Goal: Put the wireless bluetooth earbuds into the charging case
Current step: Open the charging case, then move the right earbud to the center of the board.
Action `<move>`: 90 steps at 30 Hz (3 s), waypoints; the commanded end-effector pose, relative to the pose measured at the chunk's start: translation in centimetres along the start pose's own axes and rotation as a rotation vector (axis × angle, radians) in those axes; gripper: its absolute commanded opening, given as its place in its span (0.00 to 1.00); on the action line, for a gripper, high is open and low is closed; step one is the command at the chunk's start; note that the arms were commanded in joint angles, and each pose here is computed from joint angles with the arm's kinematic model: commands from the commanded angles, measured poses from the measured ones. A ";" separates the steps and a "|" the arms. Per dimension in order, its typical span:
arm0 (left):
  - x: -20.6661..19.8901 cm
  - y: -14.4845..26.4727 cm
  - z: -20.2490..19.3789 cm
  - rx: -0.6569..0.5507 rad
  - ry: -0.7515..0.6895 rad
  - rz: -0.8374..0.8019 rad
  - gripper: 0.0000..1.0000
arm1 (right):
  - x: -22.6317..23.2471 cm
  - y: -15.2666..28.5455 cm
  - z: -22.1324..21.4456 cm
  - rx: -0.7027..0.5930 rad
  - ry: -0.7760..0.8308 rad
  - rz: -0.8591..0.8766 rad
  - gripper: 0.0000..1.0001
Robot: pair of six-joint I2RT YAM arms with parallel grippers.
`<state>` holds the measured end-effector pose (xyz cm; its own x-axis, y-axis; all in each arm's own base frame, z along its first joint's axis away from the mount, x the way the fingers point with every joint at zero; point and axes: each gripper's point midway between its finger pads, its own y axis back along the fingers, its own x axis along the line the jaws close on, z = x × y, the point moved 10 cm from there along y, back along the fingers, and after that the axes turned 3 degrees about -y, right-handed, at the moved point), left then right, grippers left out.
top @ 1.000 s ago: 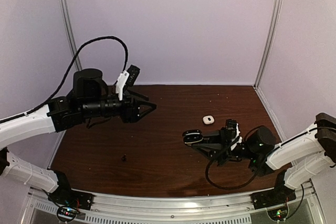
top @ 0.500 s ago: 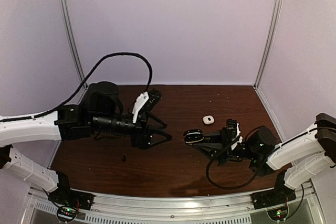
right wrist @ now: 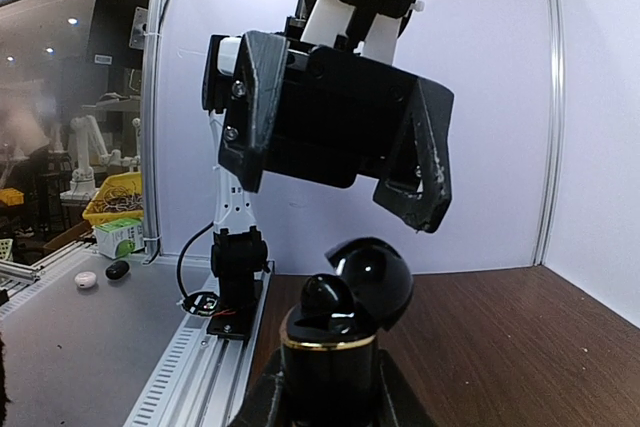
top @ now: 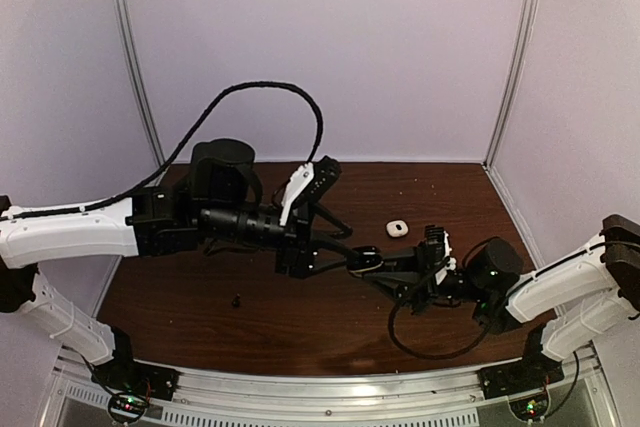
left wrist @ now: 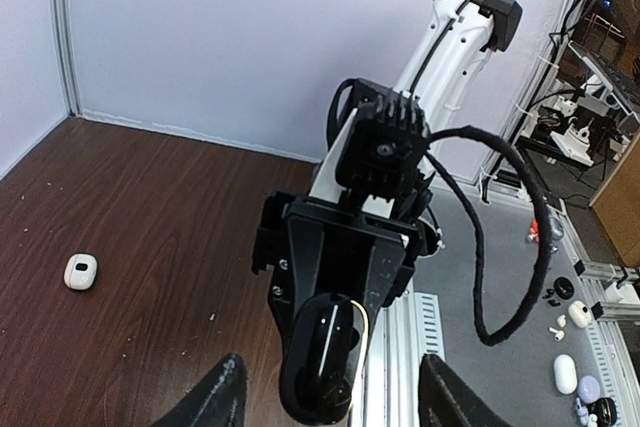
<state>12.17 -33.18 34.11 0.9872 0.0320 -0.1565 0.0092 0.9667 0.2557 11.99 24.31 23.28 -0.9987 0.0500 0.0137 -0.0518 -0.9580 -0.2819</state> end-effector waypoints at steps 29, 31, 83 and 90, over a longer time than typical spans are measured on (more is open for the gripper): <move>1.1 -1.5 0.8 0.029 -0.042 0.132 0.54 | 1.0 -0.7 1.0 -0.027 0.040 0.054 0.00; 1.1 -1.4 1.1 0.025 -0.045 0.129 0.54 | 1.0 -0.7 1.0 -0.028 0.040 0.049 0.00; 3.9 11.4 -24.4 0.028 0.463 1.093 0.45 | 0.3 0.5 0.5 -0.033 0.020 -0.013 0.00; 4.0 10.3 -26.4 0.107 0.447 1.040 0.43 | 0.3 0.6 0.5 -0.032 0.018 -0.016 0.00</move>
<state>12.15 -16.04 11.41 0.3456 0.9307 -0.1196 -0.7510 0.3508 0.5594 11.82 24.19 23.13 -0.9978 0.0661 0.0059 -0.0651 -0.9567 -0.2836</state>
